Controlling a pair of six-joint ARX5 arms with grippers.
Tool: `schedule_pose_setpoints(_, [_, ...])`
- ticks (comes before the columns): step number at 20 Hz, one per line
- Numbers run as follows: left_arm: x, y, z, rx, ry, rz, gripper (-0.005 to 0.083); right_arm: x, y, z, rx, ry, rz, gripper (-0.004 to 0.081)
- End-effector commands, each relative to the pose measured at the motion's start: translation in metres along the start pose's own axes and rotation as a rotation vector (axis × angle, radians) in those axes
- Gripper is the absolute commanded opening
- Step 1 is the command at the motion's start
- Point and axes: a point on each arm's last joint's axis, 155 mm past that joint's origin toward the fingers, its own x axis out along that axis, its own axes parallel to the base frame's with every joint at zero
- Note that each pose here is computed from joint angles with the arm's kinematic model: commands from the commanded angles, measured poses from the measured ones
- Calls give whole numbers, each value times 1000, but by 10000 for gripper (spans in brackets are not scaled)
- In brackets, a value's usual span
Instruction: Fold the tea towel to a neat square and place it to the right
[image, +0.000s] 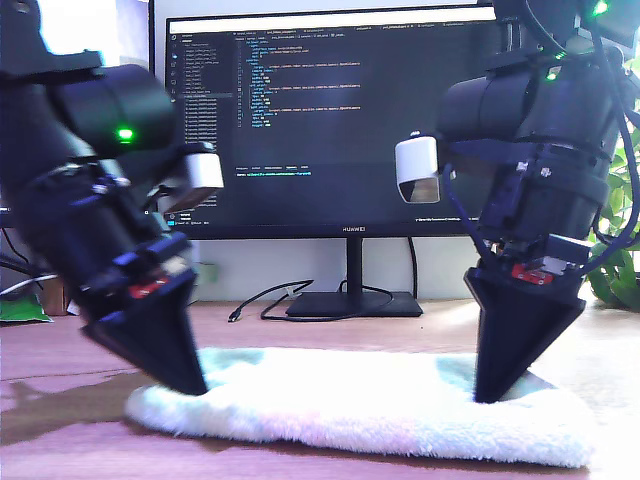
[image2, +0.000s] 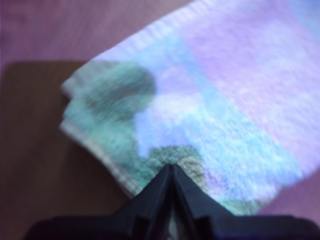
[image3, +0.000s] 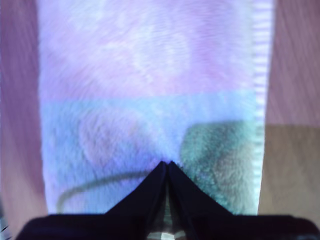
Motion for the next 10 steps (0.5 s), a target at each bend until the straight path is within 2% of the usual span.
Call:
schedule_pose_setpoints(1, [22,8,-41,-33,125,19,-21,9,14,-17,49,68,56,-11])
schedule_pose_setpoints(3, [25,11,-32,-14,110,21,-21,10,27,-17,45,85,91,-10])
schedule_pose_setpoints(6, [27,15,-12,47,50,32,-21,14,48,-1,4,65,136,-10])
schedule_pose_setpoints(10, [31,18,2,94,-3,41,-21,22,60,27,-31,18,105,-11])
